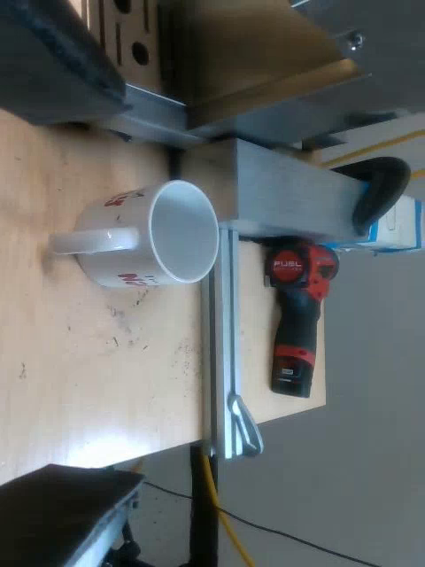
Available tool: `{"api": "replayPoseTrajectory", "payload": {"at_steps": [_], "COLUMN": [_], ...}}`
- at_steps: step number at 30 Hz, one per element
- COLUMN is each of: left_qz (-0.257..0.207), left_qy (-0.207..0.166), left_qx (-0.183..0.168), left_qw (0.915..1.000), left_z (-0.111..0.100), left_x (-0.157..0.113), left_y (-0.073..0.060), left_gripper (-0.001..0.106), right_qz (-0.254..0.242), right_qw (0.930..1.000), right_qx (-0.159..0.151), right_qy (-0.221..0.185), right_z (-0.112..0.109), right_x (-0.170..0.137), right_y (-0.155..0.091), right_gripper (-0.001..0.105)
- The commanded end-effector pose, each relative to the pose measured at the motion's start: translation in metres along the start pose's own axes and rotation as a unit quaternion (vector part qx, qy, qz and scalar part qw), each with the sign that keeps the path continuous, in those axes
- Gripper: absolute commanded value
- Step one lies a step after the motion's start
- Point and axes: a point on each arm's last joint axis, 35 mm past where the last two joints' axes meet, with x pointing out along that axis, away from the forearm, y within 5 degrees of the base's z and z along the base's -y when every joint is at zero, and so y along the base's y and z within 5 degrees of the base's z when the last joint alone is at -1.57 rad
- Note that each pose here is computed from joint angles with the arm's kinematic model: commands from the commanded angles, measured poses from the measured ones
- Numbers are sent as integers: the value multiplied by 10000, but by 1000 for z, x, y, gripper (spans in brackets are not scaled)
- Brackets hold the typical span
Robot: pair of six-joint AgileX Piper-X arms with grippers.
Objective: Grind coffee beans and then tamp
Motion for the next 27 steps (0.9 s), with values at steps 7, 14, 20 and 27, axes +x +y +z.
{"api": "replayPoseTrajectory", "payload": {"at_steps": [7,14,20,27], "left_qz": [-32,-306,-361,-377], "left_qy": [-520,-228,56,125], "left_qx": [-99,-101,-92,-91], "left_qw": [9986,9992,9993,9992], "left_z": [10,-7,-21,-26], "left_x": [22,56,72,79], "left_y": [-3,-4,-4,-4], "left_gripper": [105,105,105,105], "right_qz": [82,230,497,574], "right_qw": [10000,9986,9957,9928], "right_qx": [-25,-11,16,29], "right_qy": [15,469,781,1051], "right_z": [-7,-37,-57,-73], "right_x": [16,44,59,68], "right_y": [2,10,17,22], "right_gripper": [81,81,81,81]}}
